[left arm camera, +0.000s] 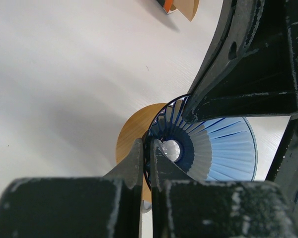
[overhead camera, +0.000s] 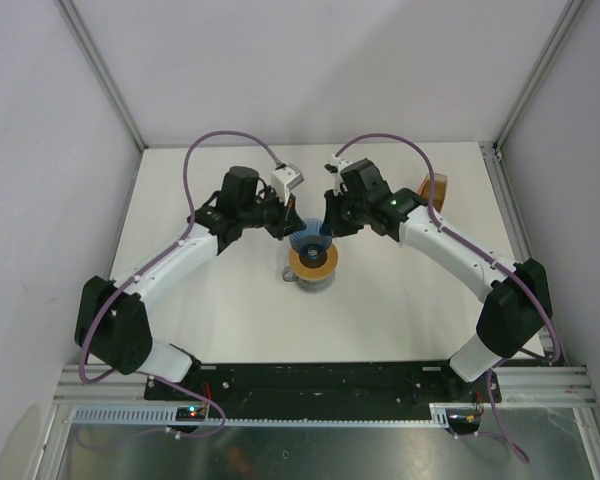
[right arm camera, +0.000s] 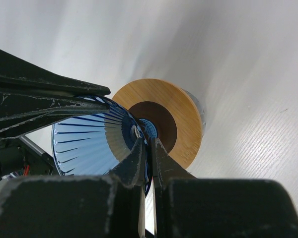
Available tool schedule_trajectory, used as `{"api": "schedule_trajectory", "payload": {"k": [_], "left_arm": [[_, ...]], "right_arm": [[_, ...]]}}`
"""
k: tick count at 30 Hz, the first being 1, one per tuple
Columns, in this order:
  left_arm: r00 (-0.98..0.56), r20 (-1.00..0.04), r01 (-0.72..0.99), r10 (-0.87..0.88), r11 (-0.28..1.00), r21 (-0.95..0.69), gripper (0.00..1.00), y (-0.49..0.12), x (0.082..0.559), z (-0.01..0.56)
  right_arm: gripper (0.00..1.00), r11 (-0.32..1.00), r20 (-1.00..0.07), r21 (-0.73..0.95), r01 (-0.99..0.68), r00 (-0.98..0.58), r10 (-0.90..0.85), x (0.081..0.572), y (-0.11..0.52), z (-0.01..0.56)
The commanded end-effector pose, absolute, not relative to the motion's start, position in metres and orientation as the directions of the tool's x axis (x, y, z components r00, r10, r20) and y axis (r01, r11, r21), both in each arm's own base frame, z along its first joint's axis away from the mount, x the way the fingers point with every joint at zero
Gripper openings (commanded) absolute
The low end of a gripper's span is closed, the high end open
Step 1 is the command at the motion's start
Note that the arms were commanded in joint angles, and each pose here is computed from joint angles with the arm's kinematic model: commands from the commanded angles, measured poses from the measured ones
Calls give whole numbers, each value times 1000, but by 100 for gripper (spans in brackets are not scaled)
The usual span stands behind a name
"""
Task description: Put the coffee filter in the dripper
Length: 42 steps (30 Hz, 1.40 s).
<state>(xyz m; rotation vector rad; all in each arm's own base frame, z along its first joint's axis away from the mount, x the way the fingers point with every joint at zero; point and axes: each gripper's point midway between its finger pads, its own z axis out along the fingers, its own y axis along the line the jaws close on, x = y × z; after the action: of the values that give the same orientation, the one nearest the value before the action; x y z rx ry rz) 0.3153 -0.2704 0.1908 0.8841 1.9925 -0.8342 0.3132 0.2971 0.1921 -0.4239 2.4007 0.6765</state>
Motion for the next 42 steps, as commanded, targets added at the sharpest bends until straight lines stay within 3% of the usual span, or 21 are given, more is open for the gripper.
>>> {"api": "schedule_trajectory", "payload": {"k": [1, 42], "left_arm": [[-619, -616, 767, 488, 547, -337, 0, -243, 259, 103], [-654, -531, 756, 538, 488, -437, 0, -244, 224, 69]], "right_arm": [[0, 899, -467, 249, -360, -858, -214, 295, 268, 115], [0, 916, -384, 201, -347, -888, -252, 279, 247, 73]]}}
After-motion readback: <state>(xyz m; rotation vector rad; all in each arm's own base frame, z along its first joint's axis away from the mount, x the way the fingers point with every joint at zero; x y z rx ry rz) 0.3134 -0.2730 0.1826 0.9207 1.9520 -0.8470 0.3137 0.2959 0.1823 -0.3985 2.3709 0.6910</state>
